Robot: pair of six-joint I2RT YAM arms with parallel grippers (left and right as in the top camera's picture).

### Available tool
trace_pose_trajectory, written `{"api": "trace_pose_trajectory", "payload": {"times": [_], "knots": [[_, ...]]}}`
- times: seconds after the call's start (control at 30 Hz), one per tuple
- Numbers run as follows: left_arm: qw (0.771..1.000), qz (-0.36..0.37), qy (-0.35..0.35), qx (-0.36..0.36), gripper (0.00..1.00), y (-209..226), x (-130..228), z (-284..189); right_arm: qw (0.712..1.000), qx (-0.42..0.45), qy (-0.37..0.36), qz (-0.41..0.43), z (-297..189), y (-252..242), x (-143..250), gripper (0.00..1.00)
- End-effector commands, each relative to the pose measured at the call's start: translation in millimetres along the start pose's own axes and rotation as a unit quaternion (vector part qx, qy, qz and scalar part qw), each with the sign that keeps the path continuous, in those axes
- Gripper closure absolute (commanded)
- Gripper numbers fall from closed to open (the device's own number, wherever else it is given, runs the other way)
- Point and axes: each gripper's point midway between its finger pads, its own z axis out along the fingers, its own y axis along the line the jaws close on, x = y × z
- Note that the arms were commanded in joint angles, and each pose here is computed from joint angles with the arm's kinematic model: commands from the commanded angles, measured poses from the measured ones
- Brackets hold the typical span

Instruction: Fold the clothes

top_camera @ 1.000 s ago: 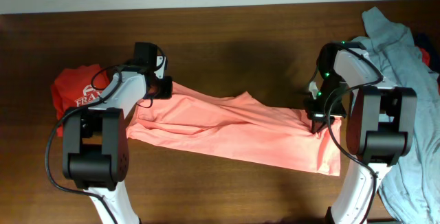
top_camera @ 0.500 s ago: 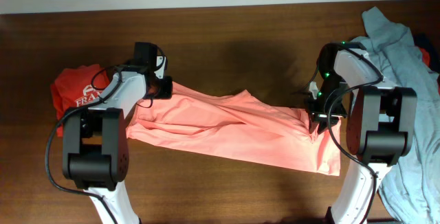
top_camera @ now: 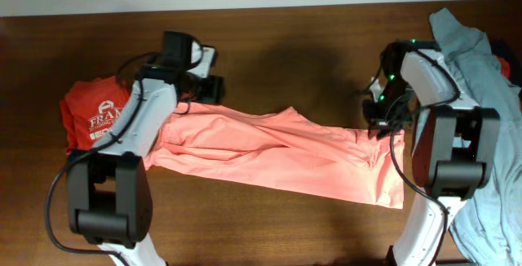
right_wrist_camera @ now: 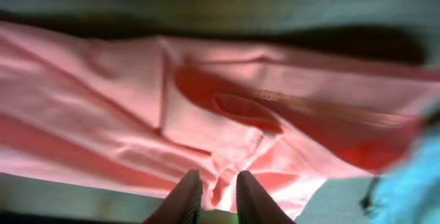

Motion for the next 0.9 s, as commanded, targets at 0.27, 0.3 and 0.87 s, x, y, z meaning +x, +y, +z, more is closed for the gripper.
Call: {"api": "trace_pose_trajectory", "payload": {"times": [0.27,0.3,0.87], "knots": [[0.987,0.140,-0.034,0.075,0.22,-97,-15,29,0.994,-0.007,-0.111,-0.010,-79,12,13,0.33],[0.986,0.143,-0.026,0.080,0.22,-102,-11,37,0.994,-0.013,-0.109,-0.010,-78,15,14,0.34],[0.976,0.182,0.001,0.123,0.22,-144,19,102,0.994,-0.015,-0.108,-0.010,-78,15,14,0.36]]}}
